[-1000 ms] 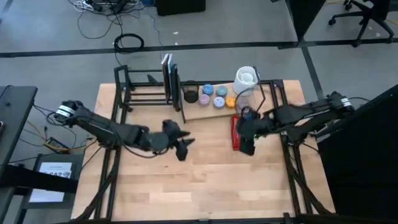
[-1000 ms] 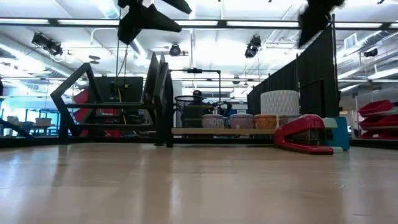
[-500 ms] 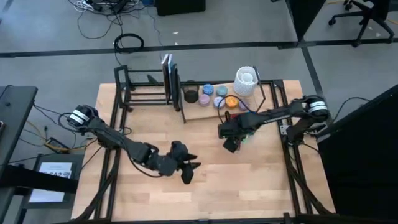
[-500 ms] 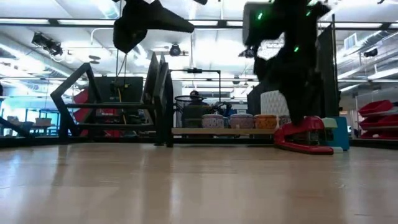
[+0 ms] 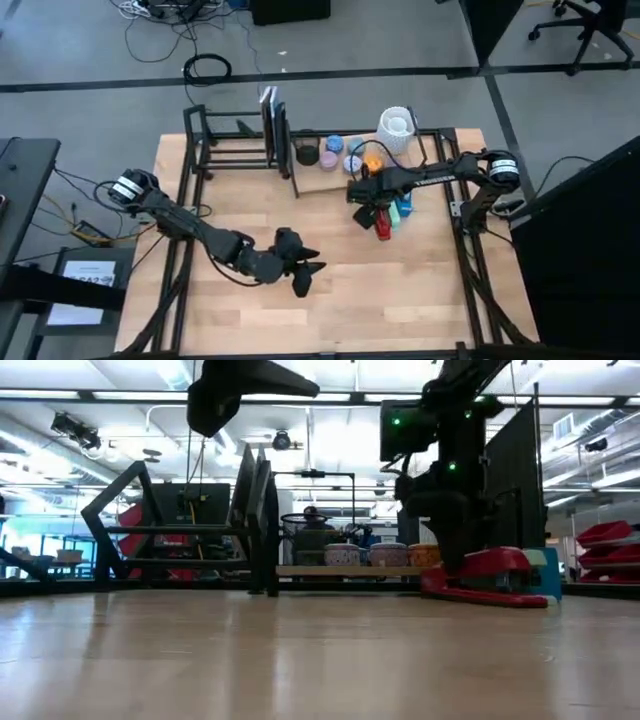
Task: Stock shelves
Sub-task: Move the red stapler to the bottom right of the table
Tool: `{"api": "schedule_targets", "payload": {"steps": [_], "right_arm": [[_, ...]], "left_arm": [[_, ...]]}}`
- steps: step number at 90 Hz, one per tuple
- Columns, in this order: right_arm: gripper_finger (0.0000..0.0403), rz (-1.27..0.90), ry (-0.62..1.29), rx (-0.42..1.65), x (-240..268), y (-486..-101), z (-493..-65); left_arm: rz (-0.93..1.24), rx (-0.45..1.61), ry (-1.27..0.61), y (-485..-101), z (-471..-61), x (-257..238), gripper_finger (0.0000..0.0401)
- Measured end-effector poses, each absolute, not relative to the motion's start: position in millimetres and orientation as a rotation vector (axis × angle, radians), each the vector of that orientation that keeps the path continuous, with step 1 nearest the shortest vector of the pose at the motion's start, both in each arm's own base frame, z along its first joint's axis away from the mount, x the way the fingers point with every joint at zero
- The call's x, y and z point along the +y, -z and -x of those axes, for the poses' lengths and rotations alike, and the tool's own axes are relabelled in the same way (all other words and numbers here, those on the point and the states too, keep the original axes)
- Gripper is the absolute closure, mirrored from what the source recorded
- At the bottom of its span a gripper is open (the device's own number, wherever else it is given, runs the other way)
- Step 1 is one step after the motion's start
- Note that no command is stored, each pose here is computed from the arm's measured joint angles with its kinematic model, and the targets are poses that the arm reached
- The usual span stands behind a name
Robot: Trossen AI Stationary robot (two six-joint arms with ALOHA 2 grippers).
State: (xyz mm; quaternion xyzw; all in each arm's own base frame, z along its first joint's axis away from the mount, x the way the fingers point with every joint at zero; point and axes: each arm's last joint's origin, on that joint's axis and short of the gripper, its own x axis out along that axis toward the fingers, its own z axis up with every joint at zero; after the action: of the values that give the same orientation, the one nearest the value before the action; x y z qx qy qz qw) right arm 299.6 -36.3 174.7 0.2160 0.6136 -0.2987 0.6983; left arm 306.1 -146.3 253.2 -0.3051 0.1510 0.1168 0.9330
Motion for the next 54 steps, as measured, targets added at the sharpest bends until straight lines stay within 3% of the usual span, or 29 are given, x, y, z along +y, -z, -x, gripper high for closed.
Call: {"api": "schedule_targets", "payload": {"steps": [22,37,46,51,54], "right_arm": [[0.0198,-0.446,0.639,1.436,-36,-146,-307],[0.0258,-0.383,0.578,1.434,-28,-145,-310],[0.0263,-0.344,0.536,1.405,-18,-154,-309],[0.0300,-0.328,0.475,1.377,-8,-164,-308],[0.0303,-0.325,0.426,1.362,1,-170,-308]], "left_arm": [[0.629,0.303,-0.235,-254,-306,-147,0.0238],[0.637,0.300,-0.236,-254,-306,-146,0.0238],[0.638,0.298,-0.236,-254,-307,-146,0.0238],[0.638,0.298,-0.236,-254,-307,-146,0.0238],[0.640,0.297,-0.236,-254,-307,-146,0.0238]]}}
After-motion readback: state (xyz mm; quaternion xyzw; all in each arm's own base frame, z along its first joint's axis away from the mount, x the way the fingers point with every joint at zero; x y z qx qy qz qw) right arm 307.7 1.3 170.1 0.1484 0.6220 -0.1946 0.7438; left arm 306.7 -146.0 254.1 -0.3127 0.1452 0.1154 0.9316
